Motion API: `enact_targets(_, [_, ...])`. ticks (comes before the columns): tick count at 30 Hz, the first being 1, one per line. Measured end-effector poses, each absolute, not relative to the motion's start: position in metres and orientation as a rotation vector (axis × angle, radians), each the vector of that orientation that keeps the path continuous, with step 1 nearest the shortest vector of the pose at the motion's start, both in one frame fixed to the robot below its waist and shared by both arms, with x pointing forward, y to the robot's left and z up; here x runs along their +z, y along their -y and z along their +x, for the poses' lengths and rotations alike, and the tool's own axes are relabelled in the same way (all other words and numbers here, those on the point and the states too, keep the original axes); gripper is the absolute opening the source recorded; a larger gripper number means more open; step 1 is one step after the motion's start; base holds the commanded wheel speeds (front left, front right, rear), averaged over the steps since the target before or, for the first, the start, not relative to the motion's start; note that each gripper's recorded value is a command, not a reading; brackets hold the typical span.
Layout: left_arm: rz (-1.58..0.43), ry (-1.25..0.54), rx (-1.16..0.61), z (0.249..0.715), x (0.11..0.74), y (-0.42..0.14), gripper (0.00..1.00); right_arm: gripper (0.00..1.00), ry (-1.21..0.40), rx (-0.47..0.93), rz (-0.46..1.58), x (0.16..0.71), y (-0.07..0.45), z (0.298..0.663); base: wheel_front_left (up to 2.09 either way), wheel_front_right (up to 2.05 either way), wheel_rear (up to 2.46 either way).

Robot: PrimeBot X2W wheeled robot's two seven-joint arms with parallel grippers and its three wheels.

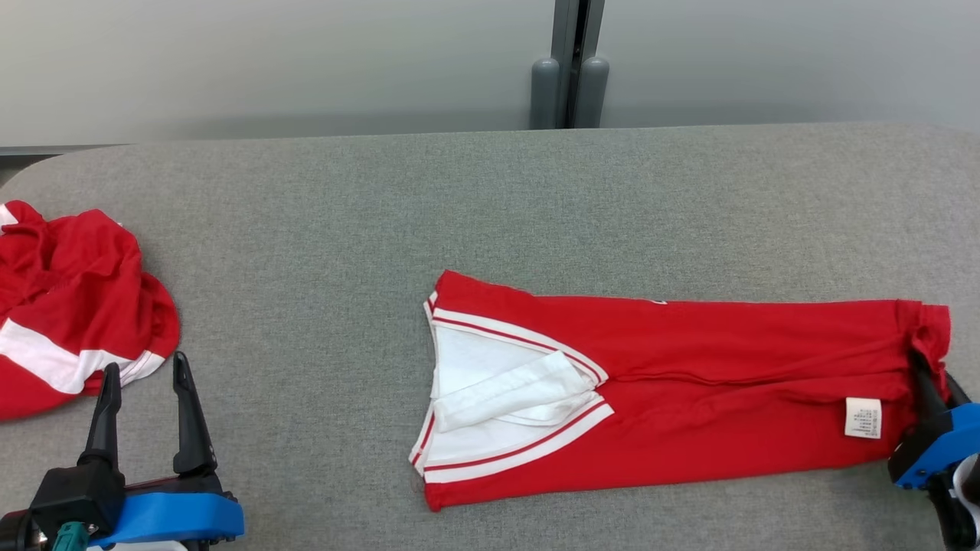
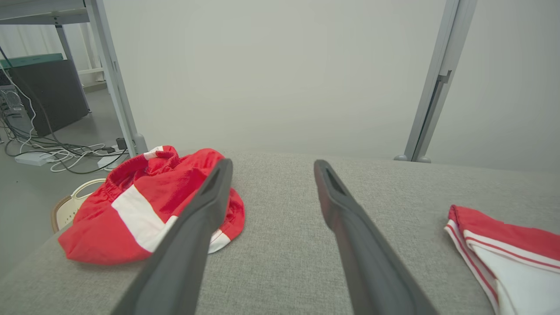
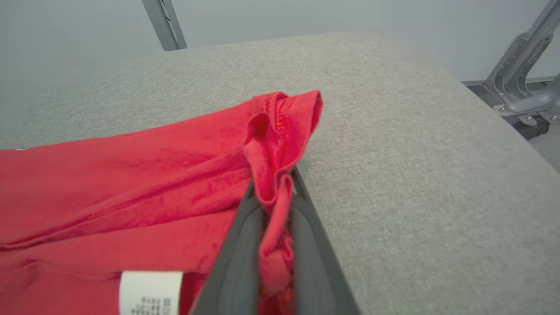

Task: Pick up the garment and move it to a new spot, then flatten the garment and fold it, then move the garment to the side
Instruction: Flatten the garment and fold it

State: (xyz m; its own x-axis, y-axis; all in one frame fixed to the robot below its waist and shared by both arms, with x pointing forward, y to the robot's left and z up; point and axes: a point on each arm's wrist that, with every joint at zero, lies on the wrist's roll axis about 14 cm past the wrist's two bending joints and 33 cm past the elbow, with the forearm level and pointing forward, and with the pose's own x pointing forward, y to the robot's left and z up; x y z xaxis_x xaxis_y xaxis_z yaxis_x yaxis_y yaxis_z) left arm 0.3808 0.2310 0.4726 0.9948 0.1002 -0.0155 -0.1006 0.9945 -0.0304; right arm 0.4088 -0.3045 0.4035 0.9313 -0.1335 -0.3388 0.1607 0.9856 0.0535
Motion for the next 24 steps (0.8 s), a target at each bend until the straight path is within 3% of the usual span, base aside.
enact_targets(11, [-0.032, -0.012, 0.089, 0.379, 0.474, -0.228, 1.0, 0.0, -0.308, -0.115, 0.104, 0.413, 0.287, 0.414, 0.0, 0.0, 0.0])
enact_targets(24, [-0.038, -0.016, 0.086, 0.374, 0.473, -0.227, 1.0, 0.0, -0.229, 0.157, 0.207, 0.439, 0.169, 0.422, 0.0, 0.0, 0.0])
